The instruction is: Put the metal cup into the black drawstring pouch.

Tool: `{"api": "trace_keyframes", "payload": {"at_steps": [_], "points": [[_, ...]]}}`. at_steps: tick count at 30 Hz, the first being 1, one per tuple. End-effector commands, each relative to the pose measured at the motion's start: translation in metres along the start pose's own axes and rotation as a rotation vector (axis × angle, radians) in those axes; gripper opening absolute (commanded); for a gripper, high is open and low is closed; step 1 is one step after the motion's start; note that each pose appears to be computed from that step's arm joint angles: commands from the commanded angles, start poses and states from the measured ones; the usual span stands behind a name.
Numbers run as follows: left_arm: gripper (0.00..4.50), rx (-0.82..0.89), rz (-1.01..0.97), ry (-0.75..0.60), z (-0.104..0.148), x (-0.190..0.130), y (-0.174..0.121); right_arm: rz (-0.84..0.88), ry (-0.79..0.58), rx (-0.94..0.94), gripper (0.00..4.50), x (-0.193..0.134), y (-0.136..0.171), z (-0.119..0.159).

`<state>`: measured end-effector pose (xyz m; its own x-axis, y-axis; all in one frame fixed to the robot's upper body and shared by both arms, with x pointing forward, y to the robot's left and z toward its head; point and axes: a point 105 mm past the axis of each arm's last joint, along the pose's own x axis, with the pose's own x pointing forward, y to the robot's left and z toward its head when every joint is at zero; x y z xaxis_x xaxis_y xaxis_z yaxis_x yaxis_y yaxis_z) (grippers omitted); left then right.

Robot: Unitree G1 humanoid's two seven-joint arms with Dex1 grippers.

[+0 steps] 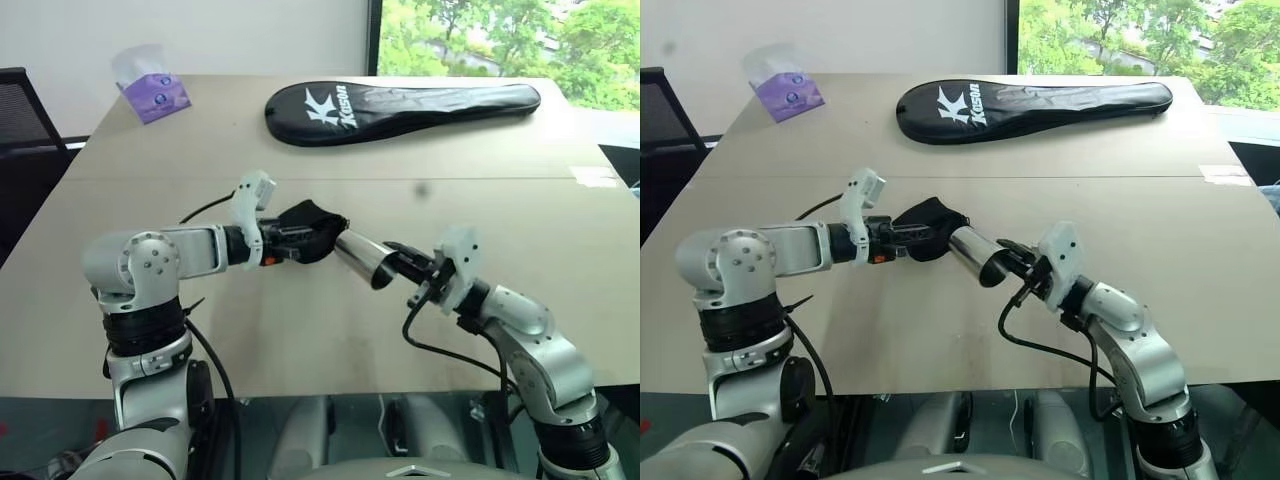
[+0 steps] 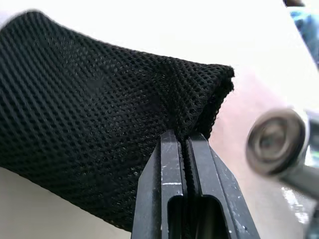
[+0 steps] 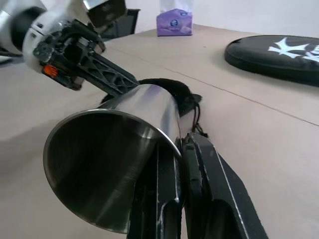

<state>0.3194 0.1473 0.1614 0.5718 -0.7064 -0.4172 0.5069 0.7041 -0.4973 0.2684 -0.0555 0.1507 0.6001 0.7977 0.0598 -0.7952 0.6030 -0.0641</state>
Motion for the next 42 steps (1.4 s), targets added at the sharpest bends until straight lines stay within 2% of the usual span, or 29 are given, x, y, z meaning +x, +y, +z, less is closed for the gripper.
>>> {"api": "trace_keyframes", "payload": {"at_steps": [1, 6, 14, 23, 26, 33, 35, 40, 41, 42], "points": [[0.0, -0.032, -0.066, -0.022, 0.007, -0.005, -0.006, 0.016, -0.089, 0.025, 0.01, 0.003, 0.004, 0.013], [0.0, -0.068, -0.084, 0.022, 0.001, -0.003, -0.007, 0.016, -0.118, 0.066, 0.01, 0.007, 0.002, 0.011], [0.0, -0.068, -0.1, 0.068, 0.0, 0.006, -0.015, 0.033, -0.118, 0.085, 0.01, 0.025, -0.002, -0.007], [0.0, 0.016, -0.091, 0.094, 0.0, 0.006, -0.025, -0.002, 0.15, -0.1, 0.01, 0.039, -0.008, -0.07], [0.0, 0.025, -0.091, 0.1, -0.004, 0.004, -0.025, -0.058, 0.171, -0.102, 0.01, 0.044, -0.015, -0.076], [0.0, 0.078, -0.109, 0.1, -0.013, 0.001, -0.035, -0.049, 0.029, 0.238, 0.01, 0.086, -0.007, -0.054], [0.0, 0.09, -0.111, 0.082, -0.009, 0.001, -0.038, -0.051, 0.063, 0.182, 0.01, 0.098, -0.007, -0.057], [0.0, 0.097, -0.161, 0.014, -0.001, 0.001, -0.052, 0.023, 0.178, -0.187, 0.01, 0.121, 0.002, -0.073], [0.0, 0.102, -0.172, 0.005, -0.001, 0.001, -0.055, 0.044, 0.165, -0.177, 0.01, 0.125, 0.007, -0.072], [0.0, 0.111, -0.197, -0.015, 0.0, 0.001, -0.061, 0.063, 0.119, -0.077, 0.01, 0.131, 0.014, -0.067]]}}
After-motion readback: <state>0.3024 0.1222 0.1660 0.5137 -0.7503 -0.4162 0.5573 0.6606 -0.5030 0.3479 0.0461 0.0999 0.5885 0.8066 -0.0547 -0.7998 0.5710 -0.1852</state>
